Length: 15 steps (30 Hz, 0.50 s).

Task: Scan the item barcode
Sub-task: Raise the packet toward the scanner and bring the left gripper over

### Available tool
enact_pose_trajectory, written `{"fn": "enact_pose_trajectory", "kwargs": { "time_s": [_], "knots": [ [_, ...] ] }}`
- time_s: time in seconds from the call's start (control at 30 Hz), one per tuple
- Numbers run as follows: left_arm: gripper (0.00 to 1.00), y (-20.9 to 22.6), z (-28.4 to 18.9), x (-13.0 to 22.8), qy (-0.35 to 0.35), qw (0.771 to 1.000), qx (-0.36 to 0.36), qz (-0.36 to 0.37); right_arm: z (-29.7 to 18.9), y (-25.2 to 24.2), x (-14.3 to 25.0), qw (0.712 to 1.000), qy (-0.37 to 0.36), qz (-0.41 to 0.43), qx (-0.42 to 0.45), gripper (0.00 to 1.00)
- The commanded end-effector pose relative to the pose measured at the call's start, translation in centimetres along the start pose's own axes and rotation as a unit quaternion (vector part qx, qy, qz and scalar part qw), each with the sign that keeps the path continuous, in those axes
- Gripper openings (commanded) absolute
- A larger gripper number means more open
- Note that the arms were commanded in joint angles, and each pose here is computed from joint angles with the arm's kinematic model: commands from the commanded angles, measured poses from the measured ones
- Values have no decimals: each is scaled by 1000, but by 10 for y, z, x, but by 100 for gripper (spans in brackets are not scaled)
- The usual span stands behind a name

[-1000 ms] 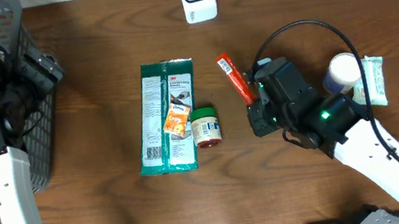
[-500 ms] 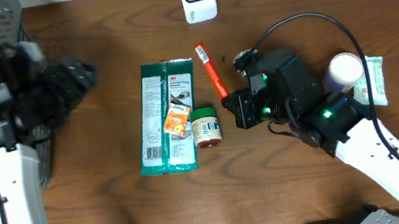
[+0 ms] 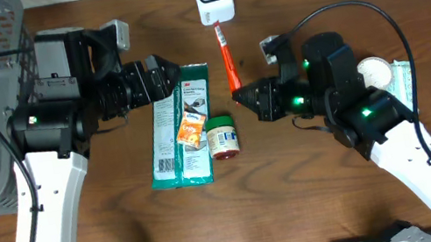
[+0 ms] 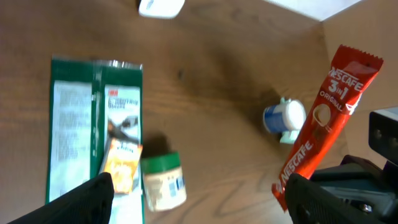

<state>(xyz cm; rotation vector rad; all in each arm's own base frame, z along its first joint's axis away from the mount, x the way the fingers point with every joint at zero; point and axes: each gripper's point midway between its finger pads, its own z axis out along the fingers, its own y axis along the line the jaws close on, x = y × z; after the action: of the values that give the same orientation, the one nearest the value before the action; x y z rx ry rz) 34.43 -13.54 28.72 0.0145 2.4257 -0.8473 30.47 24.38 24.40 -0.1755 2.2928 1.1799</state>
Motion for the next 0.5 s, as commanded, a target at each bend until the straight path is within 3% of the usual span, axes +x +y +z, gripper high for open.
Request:
{"fn": "enact_pose_trajectory", "kwargs": {
  "time_s": [0.0,0.2,0.47],
  "knots": [
    [86,-7,-2,-8,-13,1000,10,10,-6,17,-12,999,-15,26,-31,1],
    [85,-17,0,-12,-21,999,25,4,-7,29,-25,997,-40,49,-54,1],
    [76,-61,12,-10,-31,993,70,89,-9,36,-31,995,-48,45,-69,1]
  ]
}}
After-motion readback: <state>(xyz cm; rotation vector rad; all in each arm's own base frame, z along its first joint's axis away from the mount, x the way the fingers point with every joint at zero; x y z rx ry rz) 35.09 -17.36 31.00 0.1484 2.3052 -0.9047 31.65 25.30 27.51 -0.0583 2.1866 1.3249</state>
